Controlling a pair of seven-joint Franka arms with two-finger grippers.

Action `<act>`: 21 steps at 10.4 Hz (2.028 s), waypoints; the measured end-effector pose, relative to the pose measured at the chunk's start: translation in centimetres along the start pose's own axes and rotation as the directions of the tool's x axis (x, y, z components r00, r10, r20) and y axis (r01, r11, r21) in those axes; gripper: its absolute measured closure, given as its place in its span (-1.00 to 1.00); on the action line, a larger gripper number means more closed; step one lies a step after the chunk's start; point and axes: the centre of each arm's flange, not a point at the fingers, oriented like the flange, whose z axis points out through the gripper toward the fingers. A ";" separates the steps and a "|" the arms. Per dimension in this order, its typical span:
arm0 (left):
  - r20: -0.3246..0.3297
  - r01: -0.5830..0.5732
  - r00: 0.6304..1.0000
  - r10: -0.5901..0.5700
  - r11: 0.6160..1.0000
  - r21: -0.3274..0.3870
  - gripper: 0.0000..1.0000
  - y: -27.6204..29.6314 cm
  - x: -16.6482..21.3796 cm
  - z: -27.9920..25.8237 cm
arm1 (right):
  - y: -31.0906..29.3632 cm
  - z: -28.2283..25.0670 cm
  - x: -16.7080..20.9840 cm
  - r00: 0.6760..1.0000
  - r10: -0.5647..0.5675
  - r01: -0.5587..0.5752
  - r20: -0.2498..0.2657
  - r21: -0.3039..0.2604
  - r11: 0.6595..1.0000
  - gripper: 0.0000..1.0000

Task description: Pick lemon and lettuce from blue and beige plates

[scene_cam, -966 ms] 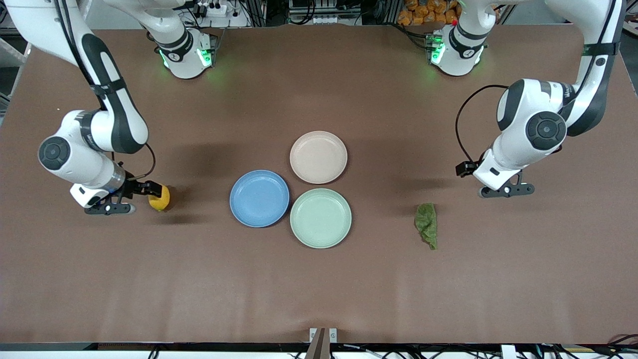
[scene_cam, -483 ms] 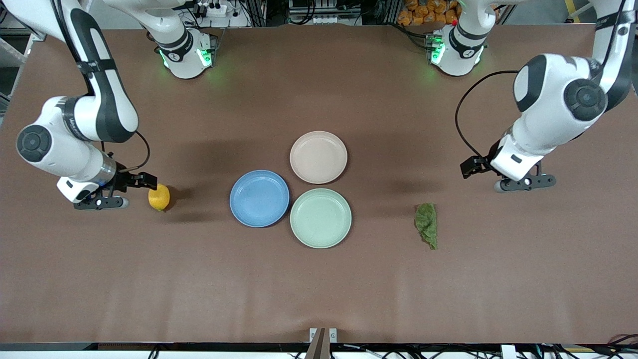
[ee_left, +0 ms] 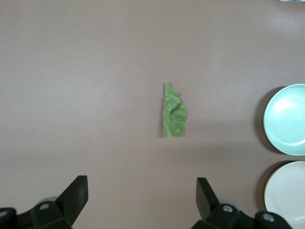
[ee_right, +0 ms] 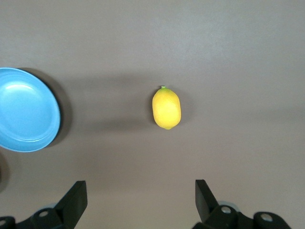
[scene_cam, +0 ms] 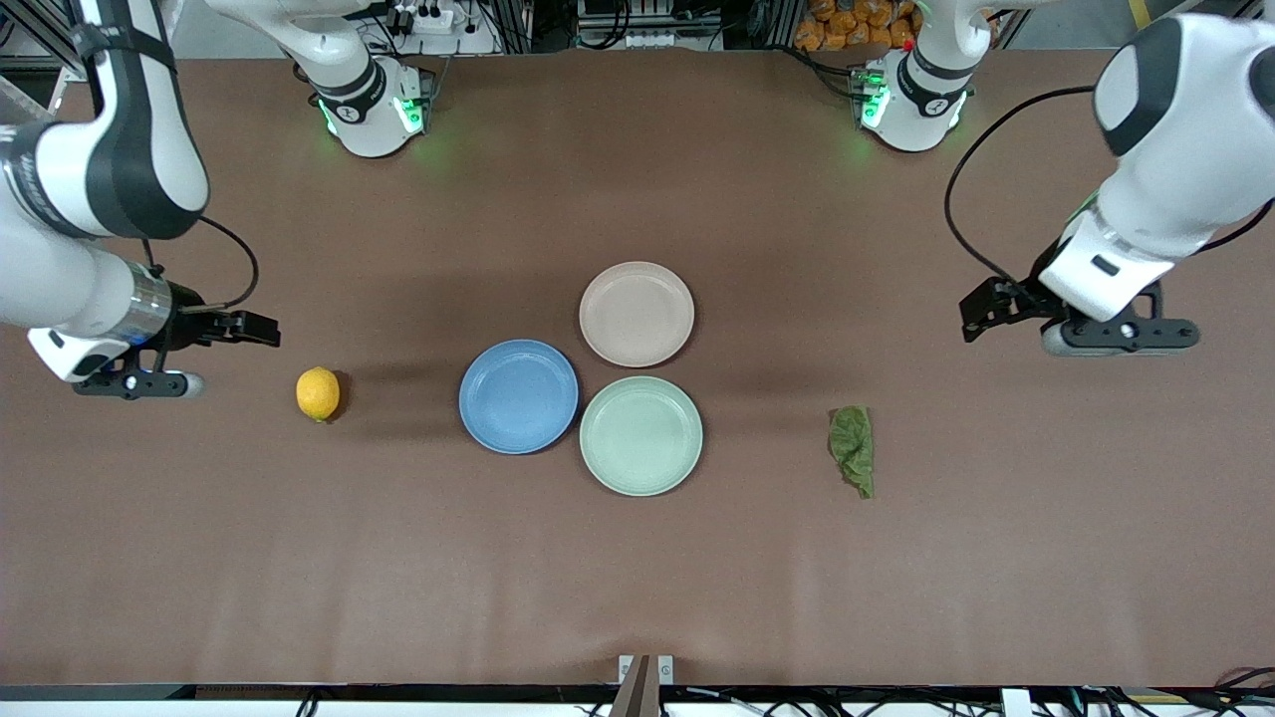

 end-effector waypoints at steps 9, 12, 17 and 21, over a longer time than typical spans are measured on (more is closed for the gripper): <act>0.005 -0.068 0.998 0.068 0.998 0.018 -1.00 -0.5 -1.0 -10.5 | 0.4 -12.5 -2.2 0.992 0.009 -0.009 -0.126 0.000 1.000 -1.00; 0.005 -0.071 0.997 0.071 0.997 0.019 -1.00 -0.5 -1.1 -10.6 | 1.5 -15.3 -4.1 0.984 0.025 -0.024 -0.176 0.008 1.000 -1.00; 0.015 -0.071 0.997 0.071 0.997 0.019 -1.00 -0.5 -1.1 -10.4 | 1.4 -16.3 -5.2 0.984 0.024 -0.023 -0.175 0.010 1.000 -1.00; 0.045 -0.072 0.996 0.071 0.997 0.022 -1.00 -0.5 -1.2 -9.7 | 1.1 -15.2 -6.1 0.997 0.020 -0.019 -0.073 0.005 1.000 -1.00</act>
